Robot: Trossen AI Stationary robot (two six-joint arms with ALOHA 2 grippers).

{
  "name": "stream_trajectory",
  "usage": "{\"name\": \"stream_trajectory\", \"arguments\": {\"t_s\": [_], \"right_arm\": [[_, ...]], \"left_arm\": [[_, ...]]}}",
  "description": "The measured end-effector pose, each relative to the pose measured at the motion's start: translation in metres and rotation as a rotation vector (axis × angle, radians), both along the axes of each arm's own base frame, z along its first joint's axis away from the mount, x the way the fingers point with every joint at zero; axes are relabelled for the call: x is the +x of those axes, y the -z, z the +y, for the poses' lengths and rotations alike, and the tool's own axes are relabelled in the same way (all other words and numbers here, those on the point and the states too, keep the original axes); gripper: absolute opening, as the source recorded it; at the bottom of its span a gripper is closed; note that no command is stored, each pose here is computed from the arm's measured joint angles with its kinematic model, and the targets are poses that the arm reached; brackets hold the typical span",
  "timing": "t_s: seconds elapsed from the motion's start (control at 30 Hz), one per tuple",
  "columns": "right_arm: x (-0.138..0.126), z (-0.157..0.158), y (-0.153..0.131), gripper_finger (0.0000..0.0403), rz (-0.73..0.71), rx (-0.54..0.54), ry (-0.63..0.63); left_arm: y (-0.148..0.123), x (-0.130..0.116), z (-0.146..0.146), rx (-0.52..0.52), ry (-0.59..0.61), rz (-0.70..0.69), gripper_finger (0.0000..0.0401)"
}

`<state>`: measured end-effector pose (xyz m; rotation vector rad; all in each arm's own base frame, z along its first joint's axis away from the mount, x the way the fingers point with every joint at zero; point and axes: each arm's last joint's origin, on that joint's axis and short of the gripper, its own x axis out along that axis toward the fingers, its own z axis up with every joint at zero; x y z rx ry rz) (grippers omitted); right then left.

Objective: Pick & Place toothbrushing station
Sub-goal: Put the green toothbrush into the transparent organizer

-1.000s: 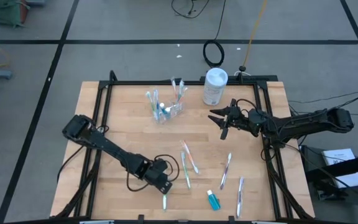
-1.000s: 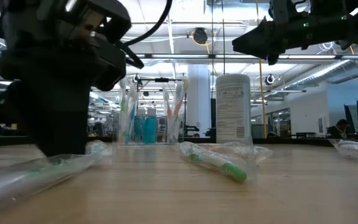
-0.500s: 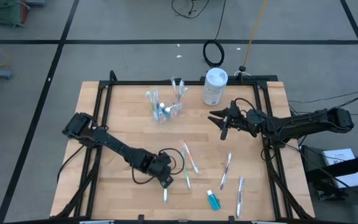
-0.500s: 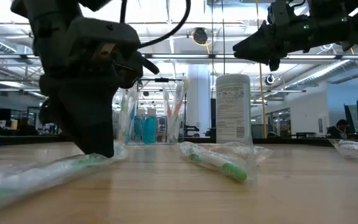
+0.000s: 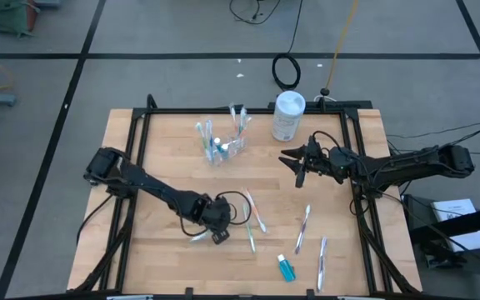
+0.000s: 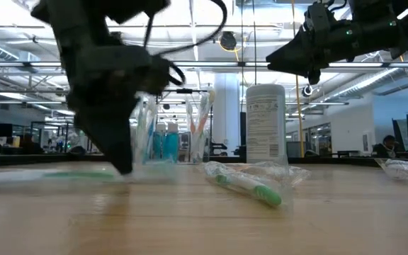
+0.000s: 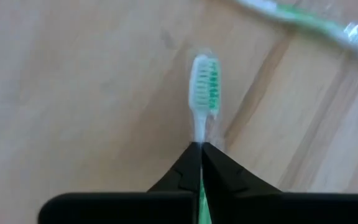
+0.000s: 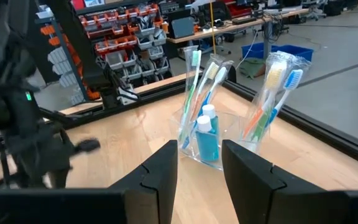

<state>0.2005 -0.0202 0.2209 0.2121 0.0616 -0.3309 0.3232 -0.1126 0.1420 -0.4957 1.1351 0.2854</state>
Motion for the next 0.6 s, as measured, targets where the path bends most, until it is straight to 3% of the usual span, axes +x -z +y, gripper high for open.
{"name": "stream_trajectory", "arguments": {"t_s": [0.17, 0.4, 0.6], "right_arm": [[0.000, 0.000, 0.000, 0.0116, 0.000, 0.000, 0.000], [0.000, 0.000, 0.000, 0.0116, -0.002, 0.000, 0.001], [0.000, 0.000, -0.003, 0.0116, -0.026, -0.008, 0.001]], "left_arm": [[-0.044, -0.015, 0.017, 0.149, -0.040, -0.082, 0.0003], [-0.119, -0.050, 0.049, 0.479, -0.287, -0.336, 0.0002], [-0.159, -0.067, 0.072, 0.734, -0.475, -0.510, 0.0002]]}}
